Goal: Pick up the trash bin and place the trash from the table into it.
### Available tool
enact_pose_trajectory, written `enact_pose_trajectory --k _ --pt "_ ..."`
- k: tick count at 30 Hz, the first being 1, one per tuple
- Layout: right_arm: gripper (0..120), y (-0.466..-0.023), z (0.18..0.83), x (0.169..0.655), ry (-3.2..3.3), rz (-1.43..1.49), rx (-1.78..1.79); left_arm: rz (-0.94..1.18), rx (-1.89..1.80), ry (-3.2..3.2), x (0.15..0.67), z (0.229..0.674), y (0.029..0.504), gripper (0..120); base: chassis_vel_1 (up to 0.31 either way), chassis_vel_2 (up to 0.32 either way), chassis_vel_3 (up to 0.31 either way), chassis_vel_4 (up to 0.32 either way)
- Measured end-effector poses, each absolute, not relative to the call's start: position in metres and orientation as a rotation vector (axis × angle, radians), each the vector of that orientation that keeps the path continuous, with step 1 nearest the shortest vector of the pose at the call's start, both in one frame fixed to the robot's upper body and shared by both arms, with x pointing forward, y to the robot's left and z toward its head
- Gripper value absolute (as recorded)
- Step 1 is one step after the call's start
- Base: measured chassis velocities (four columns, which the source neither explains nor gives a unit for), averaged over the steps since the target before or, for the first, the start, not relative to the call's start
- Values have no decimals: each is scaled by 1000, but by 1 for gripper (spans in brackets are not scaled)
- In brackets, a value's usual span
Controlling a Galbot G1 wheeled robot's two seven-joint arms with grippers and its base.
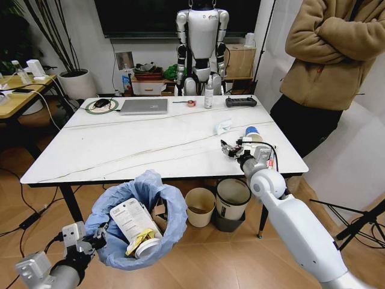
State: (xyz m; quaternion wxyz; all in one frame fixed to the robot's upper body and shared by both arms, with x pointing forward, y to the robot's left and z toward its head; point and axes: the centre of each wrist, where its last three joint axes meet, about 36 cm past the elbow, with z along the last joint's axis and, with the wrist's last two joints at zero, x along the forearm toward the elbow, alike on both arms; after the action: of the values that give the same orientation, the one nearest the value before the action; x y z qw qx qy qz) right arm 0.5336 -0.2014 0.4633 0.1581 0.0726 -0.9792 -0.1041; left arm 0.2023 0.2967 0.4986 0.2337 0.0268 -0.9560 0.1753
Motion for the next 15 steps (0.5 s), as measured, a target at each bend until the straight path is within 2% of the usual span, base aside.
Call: enact_pose_trajectory --k 5,15 --pt "100 -191 471 548 -2733 -363 186 479 74 -2626 202 499 297 0 0 0 0 0" --pt "100 -189 450 575 -2672 -301 65 475 77 -2629 202 500 297 0 0 0 0 0"
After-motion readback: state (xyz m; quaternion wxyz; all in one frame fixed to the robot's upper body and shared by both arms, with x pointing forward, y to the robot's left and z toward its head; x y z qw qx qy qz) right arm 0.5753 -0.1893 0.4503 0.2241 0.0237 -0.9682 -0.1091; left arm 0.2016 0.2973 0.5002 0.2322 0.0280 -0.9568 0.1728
